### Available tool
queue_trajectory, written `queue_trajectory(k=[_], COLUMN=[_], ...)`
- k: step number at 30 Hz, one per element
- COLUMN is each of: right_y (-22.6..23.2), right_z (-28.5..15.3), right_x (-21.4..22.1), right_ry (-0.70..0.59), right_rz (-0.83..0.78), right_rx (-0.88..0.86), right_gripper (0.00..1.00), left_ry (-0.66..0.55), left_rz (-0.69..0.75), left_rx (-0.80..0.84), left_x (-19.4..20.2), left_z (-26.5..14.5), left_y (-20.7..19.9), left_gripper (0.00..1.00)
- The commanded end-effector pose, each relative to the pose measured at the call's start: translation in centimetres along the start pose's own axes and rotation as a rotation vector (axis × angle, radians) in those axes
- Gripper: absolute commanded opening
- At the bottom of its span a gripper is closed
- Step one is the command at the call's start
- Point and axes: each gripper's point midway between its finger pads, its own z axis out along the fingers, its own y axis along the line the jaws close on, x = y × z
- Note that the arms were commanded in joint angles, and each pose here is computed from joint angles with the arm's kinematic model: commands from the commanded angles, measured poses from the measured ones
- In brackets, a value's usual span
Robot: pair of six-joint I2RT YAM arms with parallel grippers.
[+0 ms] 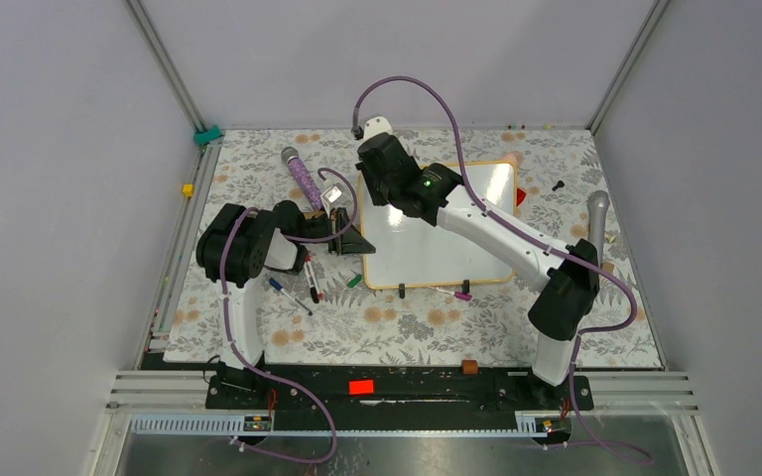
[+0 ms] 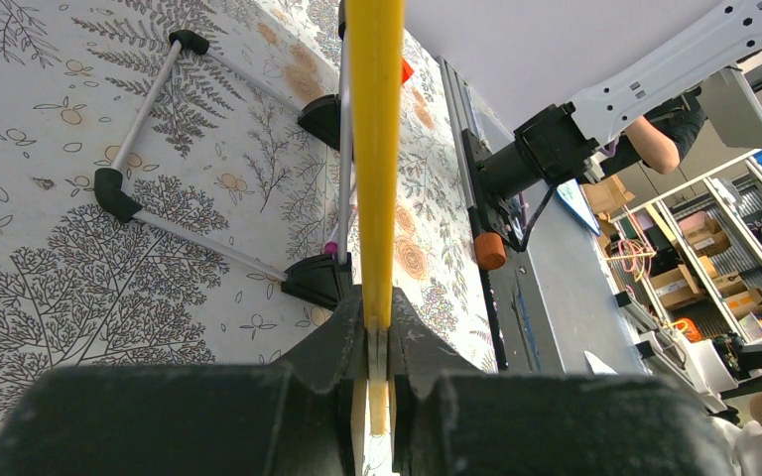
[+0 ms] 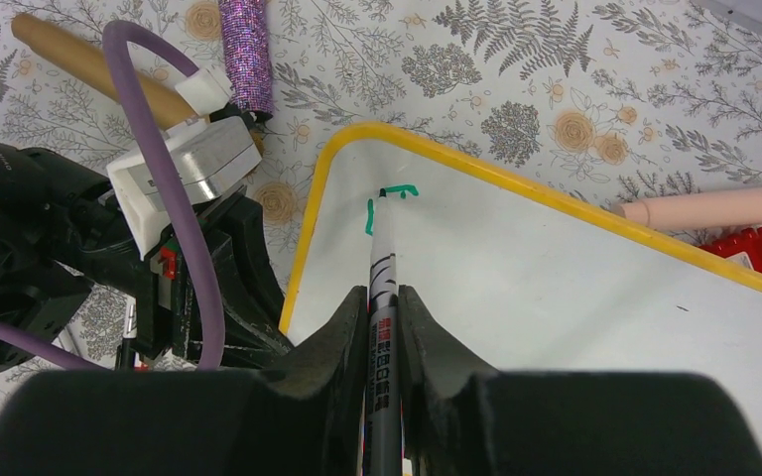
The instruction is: Write a sentence on the whiteboard
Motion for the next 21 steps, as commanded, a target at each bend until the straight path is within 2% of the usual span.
queue_trajectory(k=[1,21], right_y=[1.0,0.7], right_z=[-0.5,-0.9], right_x=[-0.9,1.3], right_ry=[-0.013,0.041], right_rz=[-0.013,-0.016], right_rx=[-0.042,-0.051], right_gripper=[0.0,0.0], left_ry=[0.095,0.096], left_rz=[0.015,0.015], left_rx=[0.08,0.081], left_x=[1.6,1.6], left_z=[-0.6,-0.6], left_y=[-1.4,-1.5], left_gripper=[0.0,0.0])
